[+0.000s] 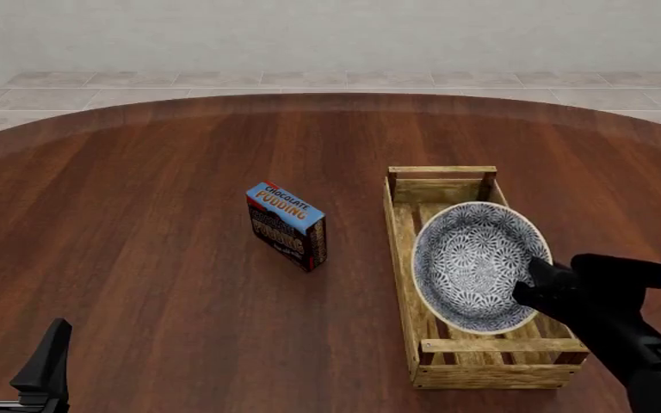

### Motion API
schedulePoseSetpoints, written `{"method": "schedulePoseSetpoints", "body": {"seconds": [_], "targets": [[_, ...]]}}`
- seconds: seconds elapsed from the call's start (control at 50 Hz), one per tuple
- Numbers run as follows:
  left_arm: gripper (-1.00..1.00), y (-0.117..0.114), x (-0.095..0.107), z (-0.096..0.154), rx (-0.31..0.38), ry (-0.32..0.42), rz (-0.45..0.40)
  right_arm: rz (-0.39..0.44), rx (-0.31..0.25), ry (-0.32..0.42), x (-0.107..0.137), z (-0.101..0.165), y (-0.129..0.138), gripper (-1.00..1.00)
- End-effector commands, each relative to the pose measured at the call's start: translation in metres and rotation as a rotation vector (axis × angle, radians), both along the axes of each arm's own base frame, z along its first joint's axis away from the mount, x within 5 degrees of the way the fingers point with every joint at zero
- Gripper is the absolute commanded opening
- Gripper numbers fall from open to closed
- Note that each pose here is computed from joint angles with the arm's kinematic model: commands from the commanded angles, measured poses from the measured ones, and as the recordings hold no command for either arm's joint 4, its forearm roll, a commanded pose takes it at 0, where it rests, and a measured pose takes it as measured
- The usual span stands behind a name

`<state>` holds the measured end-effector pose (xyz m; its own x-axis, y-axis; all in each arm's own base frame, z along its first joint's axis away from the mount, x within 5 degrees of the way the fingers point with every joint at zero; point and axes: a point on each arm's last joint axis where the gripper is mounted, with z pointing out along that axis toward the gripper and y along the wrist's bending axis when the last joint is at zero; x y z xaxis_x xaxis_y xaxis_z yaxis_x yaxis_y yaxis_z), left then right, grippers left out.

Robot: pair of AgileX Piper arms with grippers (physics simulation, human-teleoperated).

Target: Pick up the bowl on the left and put it in the tray.

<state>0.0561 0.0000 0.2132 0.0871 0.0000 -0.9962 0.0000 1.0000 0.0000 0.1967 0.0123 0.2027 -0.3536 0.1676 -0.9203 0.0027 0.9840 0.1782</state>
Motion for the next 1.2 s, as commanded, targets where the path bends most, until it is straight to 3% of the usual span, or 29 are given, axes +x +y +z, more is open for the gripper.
{"method": "schedulePoseSetpoints", "body": {"seconds": [0.02,1.2], "targets": [[1.0,0.0,0.0,0.0,0.0,0.0,0.0,-0.012,0.012,-0.005,0.002,-0.001,-0.001,-1.0],[1.0,0.0,0.0,0.0,0.0,0.0,0.0,-0.017,0.025,0.015,0.018,-0.015,0.0,-1.0]]}}
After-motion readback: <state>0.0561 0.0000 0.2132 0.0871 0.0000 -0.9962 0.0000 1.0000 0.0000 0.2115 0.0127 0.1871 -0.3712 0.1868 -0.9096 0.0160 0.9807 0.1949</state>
